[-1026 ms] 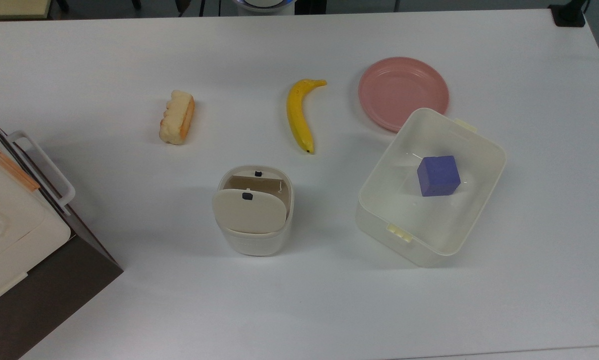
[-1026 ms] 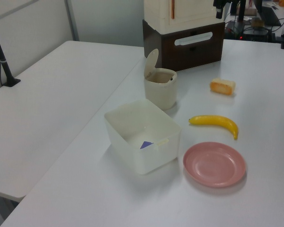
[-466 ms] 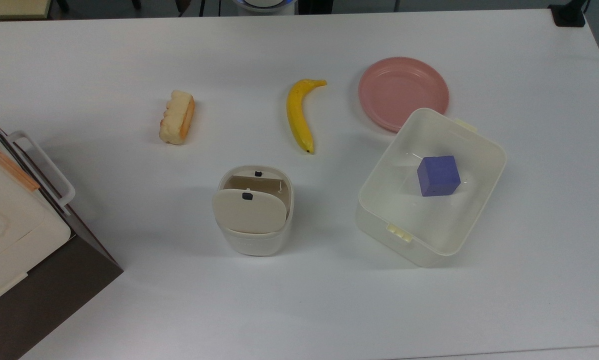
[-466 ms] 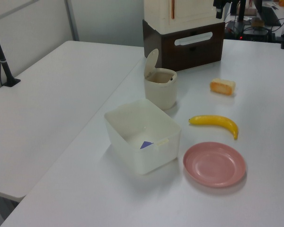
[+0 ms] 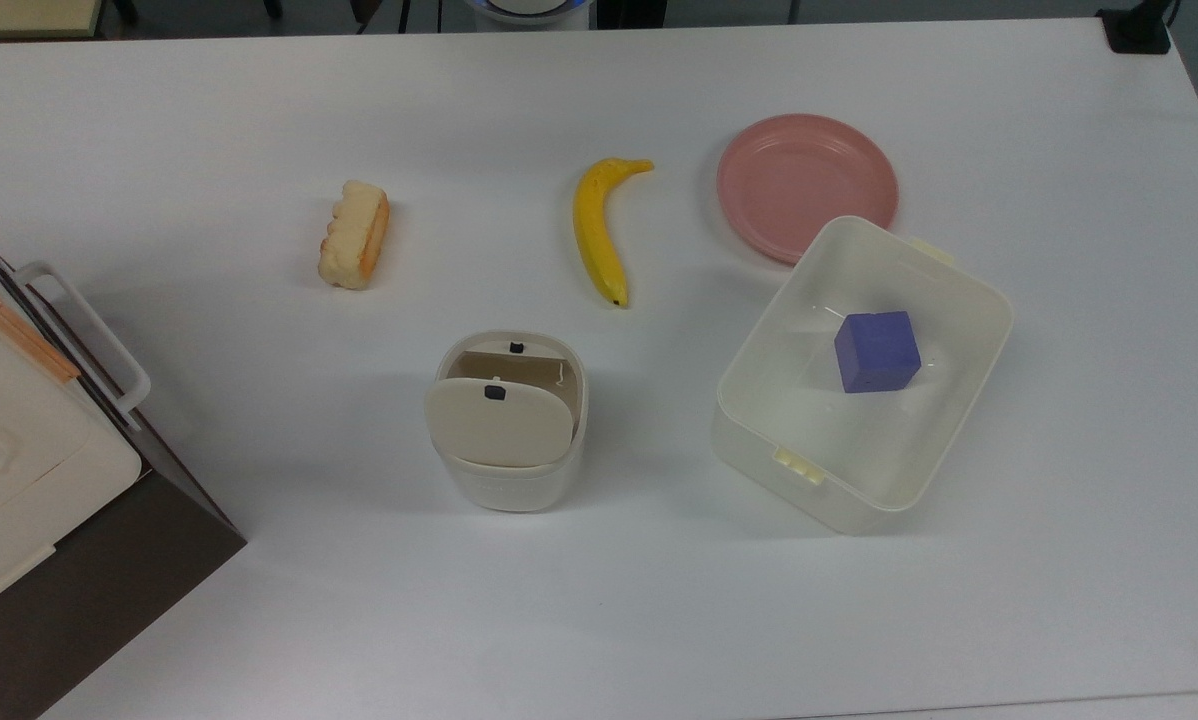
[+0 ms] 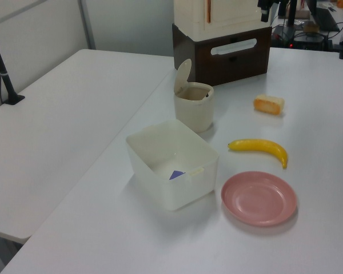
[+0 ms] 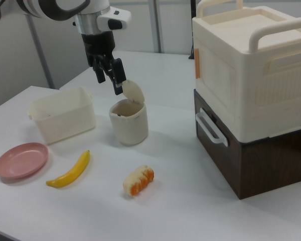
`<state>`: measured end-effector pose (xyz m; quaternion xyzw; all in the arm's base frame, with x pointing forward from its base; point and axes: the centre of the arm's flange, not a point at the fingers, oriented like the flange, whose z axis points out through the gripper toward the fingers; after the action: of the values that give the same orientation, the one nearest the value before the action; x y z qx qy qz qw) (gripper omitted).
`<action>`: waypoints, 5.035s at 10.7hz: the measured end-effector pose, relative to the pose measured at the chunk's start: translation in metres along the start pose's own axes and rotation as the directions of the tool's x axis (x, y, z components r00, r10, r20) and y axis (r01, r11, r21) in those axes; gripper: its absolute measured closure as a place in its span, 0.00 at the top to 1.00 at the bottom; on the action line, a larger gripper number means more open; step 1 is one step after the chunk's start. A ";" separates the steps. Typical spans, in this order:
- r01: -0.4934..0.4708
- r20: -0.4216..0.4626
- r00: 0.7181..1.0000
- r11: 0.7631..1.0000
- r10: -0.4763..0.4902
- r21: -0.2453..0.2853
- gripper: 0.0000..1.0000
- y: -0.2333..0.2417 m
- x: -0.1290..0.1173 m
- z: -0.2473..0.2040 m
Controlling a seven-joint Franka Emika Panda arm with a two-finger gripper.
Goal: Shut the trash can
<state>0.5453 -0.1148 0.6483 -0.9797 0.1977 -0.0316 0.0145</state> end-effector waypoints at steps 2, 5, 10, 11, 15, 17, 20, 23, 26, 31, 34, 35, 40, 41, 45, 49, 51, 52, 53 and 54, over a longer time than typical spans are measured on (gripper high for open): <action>0.000 -0.008 1.000 1.000 0.000 0.002 1.00 0.000 0.001 -0.001; -0.001 -0.009 1.000 1.000 0.001 0.002 1.00 0.000 0.001 -0.001; 0.051 0.001 0.999 0.999 -0.051 -0.001 1.00 -0.011 0.005 0.008; 0.072 0.002 0.997 0.997 -0.072 -0.002 1.00 -0.018 0.008 0.011; 0.145 -0.040 0.989 0.989 -0.145 0.002 1.00 -0.043 0.016 0.012; 0.173 -0.106 0.979 0.985 -0.175 -0.024 1.00 -0.056 0.018 0.003; 0.180 -0.247 0.951 0.983 -0.184 -0.038 1.00 -0.073 0.037 0.001; 0.185 -0.348 0.912 0.976 -0.216 -0.118 1.00 -0.116 0.065 0.039; 0.135 -0.452 0.872 0.980 -0.187 -0.145 0.89 -0.167 0.078 0.056; 0.142 -0.466 0.853 0.964 -0.234 -0.225 0.07 -0.188 0.080 0.071; 0.124 -0.462 0.858 0.963 -0.225 -0.240 0.01 -0.201 0.090 0.095; 0.121 -0.472 0.853 0.965 -0.221 -0.233 0.01 -0.203 0.093 0.095; 0.121 -0.459 0.862 0.966 -0.216 -0.228 0.01 -0.210 0.105 0.129; 0.124 -0.452 0.865 0.965 -0.219 -0.231 0.01 -0.212 0.106 0.136; 0.134 -0.439 0.869 0.963 -0.228 -0.235 0.01 -0.218 0.106 0.148; 0.153 -0.423 0.872 0.959 -0.245 -0.238 0.01 -0.227 0.103 0.160; 0.157 -0.405 0.880 0.957 -0.248 -0.245 0.01 -0.226 0.103 0.173; 0.159 -0.395 0.884 0.955 -0.250 -0.249 0.01 -0.226 0.103 0.180; 0.165 -0.383 0.887 0.951 -0.260 -0.263 0.01 -0.225 0.102 0.188; 0.171 -0.373 0.887 0.944 -0.272 -0.280 0.01 -0.223 0.100 0.195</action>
<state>0.7371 0.0553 0.4688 -0.9622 0.0847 -0.2117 -0.1490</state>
